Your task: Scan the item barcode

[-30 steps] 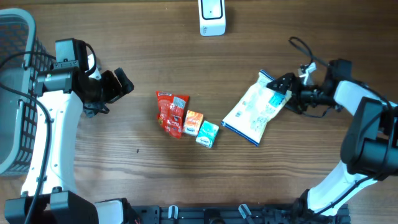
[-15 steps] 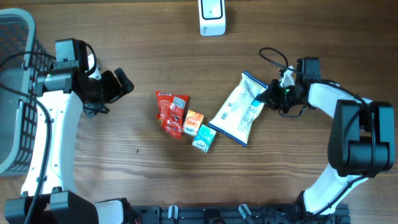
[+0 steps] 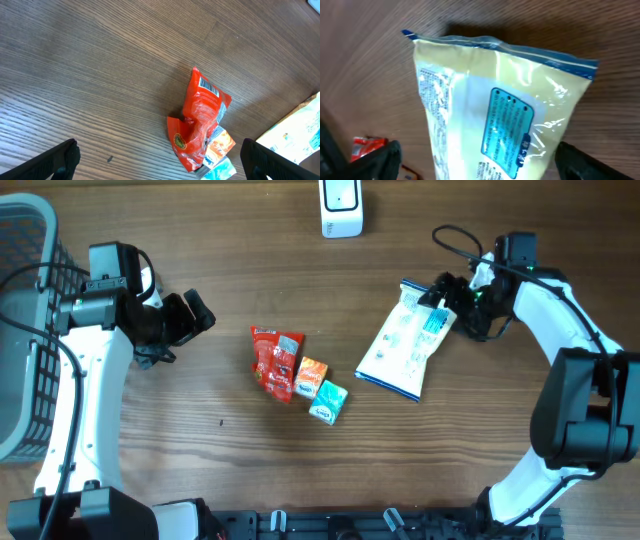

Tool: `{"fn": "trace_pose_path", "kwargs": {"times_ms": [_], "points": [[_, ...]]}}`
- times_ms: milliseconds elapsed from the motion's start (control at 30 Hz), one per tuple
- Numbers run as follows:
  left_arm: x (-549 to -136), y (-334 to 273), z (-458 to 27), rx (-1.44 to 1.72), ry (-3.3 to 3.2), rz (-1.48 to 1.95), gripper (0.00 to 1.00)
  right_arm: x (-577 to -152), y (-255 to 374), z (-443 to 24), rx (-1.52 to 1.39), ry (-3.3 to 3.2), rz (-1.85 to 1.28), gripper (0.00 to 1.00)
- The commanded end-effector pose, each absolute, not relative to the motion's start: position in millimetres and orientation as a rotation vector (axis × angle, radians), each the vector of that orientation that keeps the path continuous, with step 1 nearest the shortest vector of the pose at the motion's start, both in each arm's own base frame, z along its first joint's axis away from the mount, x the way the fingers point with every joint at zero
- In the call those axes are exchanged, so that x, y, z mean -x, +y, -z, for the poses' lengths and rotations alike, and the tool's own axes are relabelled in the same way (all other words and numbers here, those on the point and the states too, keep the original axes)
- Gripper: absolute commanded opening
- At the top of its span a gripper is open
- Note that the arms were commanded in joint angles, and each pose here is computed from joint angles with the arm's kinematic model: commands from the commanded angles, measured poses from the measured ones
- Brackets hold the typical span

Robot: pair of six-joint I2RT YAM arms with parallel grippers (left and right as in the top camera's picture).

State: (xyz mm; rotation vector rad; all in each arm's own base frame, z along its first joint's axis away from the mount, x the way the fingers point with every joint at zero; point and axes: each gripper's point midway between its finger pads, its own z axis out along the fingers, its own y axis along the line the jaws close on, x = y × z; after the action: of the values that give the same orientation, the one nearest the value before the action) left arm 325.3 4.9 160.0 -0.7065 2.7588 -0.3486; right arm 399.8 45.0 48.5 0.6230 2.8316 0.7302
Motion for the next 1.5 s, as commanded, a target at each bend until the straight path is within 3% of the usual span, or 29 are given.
{"fn": "trace_pose_path", "kwargs": {"times_ms": [0, 133, 367, 500, 533, 600, 633, 667, 733, 800, 933, 1100, 1233, 1467], "points": [[-328, 9, -162, 0.725, 2.746, 0.337, 1.00, -370, 44, -43, -0.651, 2.950, -0.672, 1.00], [-328, 9, -162, 0.725, 2.746, 0.336, 1.00, -320, 63, -9, -0.643, 3.092, -0.697, 1.00], [-328, 9, -162, 0.726, 2.746, 0.336, 1.00, -321, 94, 21, -0.735, 2.967, -0.852, 1.00], [-328, 9, -162, 0.725, 2.746, 0.337, 1.00, -318, 107, 33, -0.744, 2.976, -0.868, 0.93], [-328, 9, -162, 0.726, 2.746, 0.337, 1.00, -319, 112, 39, -0.741, 2.980, -0.882, 0.84], [-328, 9, -162, 0.726, 2.746, 0.337, 1.00, -321, 111, 49, -0.751, 2.980, -0.858, 0.41], [-328, 9, -162, 0.725, 2.746, 0.336, 1.00, -323, 105, 54, -0.757, 2.980, -0.798, 0.15], [-328, 9, -162, 0.726, 2.746, 0.336, 1.00, -324, 102, 55, -0.757, 2.978, -0.768, 0.04], [-328, 9, -162, 0.725, 2.746, 0.337, 1.00, -332, 114, 44, -0.713, 2.953, -0.894, 0.04], [-328, 9, -162, 0.725, 2.746, 0.336, 1.00, -355, 143, -8, -0.552, 2.804, -1.331, 0.04], [-328, 9, -162, 0.725, 2.746, 0.336, 1.00, -384, 160, -91, -0.393, 2.541, -1.798, 0.04], [-328, 9, -162, 0.726, 2.746, 0.336, 1.00, -397, 170, -157, -0.196, 2.333, -2.096, 0.04], [-328, 9, -162, 0.725, 2.746, 0.336, 1.00, -388, 172, -194, -0.004, 2.225, -2.301, 0.04], [-328, 9, -162, 0.726, 2.746, 0.337, 1.00, -391, 172, -287, 0.206, 2.154, -2.143, 0.04]]}}
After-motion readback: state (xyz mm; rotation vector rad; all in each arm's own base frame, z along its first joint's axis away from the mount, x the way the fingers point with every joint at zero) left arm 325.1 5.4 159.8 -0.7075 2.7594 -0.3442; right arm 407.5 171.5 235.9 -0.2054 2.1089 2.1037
